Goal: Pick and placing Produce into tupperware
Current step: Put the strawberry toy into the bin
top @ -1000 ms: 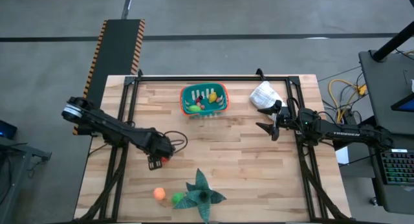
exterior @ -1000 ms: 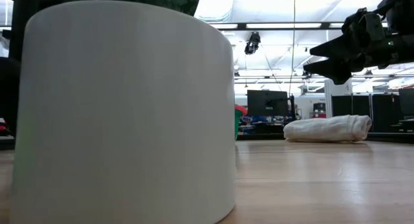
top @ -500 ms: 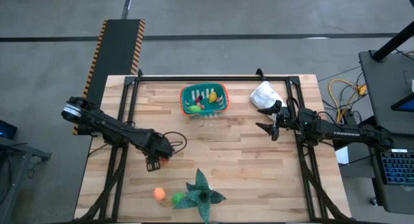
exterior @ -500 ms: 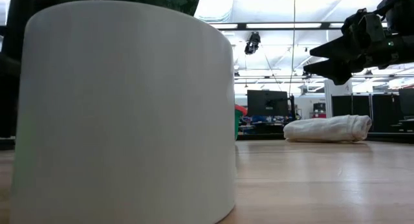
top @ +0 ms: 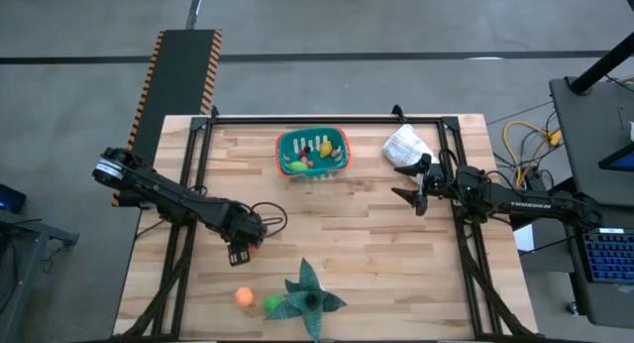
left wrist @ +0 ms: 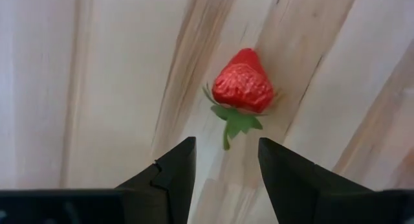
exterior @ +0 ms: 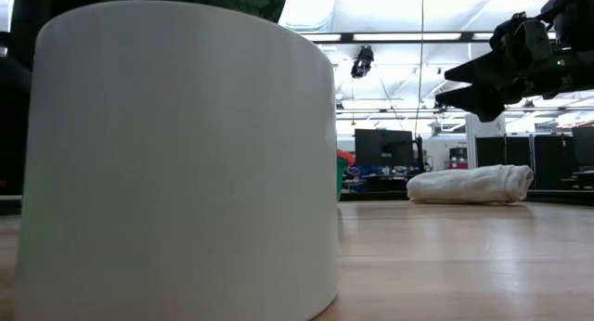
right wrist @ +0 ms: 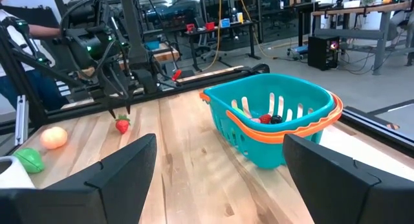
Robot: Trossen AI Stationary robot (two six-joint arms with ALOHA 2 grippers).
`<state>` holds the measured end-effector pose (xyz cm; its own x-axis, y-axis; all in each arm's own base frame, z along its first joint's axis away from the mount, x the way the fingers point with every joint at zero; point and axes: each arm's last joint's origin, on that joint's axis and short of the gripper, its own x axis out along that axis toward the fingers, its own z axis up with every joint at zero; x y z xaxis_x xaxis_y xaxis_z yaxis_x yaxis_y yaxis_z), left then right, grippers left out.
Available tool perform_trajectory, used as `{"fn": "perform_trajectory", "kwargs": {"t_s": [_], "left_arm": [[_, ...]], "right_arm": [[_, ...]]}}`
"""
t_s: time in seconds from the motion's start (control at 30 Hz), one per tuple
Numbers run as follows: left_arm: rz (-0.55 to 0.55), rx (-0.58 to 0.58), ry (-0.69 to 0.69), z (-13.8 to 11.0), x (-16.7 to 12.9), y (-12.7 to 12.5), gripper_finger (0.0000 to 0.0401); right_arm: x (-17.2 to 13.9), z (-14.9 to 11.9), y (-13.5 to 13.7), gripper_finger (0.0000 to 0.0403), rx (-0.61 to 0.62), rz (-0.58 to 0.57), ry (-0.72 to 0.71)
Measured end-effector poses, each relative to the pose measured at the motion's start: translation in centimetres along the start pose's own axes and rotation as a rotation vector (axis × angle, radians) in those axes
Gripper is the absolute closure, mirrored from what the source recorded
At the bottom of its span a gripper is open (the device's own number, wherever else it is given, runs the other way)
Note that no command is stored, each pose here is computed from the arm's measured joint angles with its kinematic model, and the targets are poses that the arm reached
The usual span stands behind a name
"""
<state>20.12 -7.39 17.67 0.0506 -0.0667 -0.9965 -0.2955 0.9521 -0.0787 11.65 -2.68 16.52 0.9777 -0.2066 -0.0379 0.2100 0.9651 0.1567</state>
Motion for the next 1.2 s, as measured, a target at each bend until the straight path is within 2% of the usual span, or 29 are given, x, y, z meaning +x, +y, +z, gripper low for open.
{"fn": "perform_trajectory", "kwargs": {"t_s": [0.3, 1.2], "left_arm": [[0.040, 0.001, -0.024, 0.0, 0.1, 0.2, 0.0248], [0.037, 0.036, -0.035, -0.4, 1.6, 0.6, 0.0248]], "right_arm": [[0.0, 0.0, 0.0, 0.0076, 0.000, 0.000, 0.000], [0.0, 0.0, 0.0, 0.0076, 0.000, 0.000, 0.000]]}}
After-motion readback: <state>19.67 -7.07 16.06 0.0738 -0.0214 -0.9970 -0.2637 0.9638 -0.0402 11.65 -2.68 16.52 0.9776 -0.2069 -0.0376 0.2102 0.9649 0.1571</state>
